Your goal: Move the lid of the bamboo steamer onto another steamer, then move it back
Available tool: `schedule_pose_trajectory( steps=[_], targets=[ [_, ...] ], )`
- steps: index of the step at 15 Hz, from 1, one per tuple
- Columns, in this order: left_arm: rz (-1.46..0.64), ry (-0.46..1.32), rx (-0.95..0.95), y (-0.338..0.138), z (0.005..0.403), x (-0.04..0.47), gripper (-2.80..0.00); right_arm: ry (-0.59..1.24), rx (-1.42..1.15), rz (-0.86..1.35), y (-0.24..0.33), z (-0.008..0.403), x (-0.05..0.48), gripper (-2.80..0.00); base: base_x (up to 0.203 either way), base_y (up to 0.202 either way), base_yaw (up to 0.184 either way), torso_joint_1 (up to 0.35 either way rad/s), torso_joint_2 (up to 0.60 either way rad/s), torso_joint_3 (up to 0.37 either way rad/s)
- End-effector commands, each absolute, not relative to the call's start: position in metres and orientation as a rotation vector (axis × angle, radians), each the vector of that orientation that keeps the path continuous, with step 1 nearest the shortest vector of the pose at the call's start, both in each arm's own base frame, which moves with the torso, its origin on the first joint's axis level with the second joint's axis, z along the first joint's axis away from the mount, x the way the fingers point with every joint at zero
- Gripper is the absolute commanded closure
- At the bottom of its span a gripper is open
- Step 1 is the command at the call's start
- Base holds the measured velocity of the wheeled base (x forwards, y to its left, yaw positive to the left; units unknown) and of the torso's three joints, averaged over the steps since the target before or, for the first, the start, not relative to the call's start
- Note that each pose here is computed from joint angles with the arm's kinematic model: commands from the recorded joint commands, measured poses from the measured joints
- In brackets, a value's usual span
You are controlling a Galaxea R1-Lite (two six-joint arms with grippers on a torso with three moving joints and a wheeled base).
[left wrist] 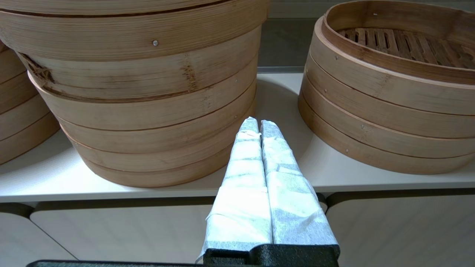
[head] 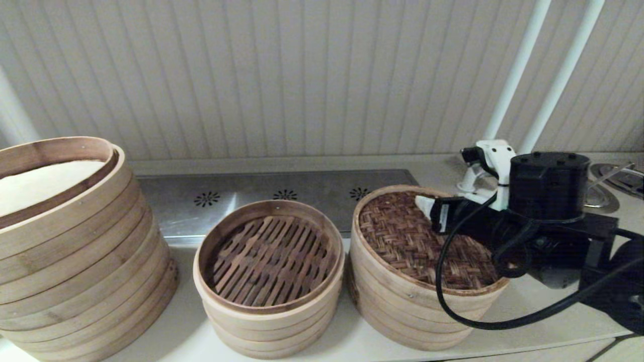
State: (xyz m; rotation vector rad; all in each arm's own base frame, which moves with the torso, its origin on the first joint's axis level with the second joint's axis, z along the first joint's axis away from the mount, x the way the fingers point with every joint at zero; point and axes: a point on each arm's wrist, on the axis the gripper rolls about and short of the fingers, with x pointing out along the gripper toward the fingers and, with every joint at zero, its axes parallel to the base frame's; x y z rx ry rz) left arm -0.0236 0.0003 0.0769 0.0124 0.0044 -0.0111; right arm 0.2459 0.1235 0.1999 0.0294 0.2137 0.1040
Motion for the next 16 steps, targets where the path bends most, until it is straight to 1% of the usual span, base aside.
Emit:
schedule_pose_trajectory(
  steps=[1,3,6,8,10,16],
  targets=[
    [-0.011,0.006,0.012,0.000,0.077,-0.024,0.00,0.141,0.046,0.089,0.108,0.225,0.226,0.00,0.000,0.000,0.000,0.000,0.00,0.000],
    [-0.011,0.006,0.012,0.000,0.077,-0.024,0.00,0.095,0.013,0.059,0.088,0.245,0.204,0.00,0.000,0.000,0.000,0.000,0.00,0.000],
    [-0.011,0.006,0.012,0.000,0.077,-0.024,0.00,0.069,-0.054,0.010,0.065,0.262,0.167,0.00,0.000,0.000,0.000,0.000,0.00,0.000],
    [-0.011,0.006,0.012,0.000,0.077,-0.024,0.00,0.090,-0.091,-0.038,0.058,0.267,0.141,0.00,0.000,0.000,0.000,0.000,0.00,0.000],
    [-0.011,0.006,0.012,0.000,0.077,-0.024,0.00,0.089,-0.104,-0.003,0.053,0.273,0.110,0.00,0.000,0.000,0.000,0.000,0.00,0.000],
    [-0.011,0.006,0.012,0.000,0.077,-0.024,0.00,0.066,-0.046,-0.047,0.005,0.288,0.032,0.00,0.000,0.000,0.000,0.000,0.00,0.000]
  ],
)
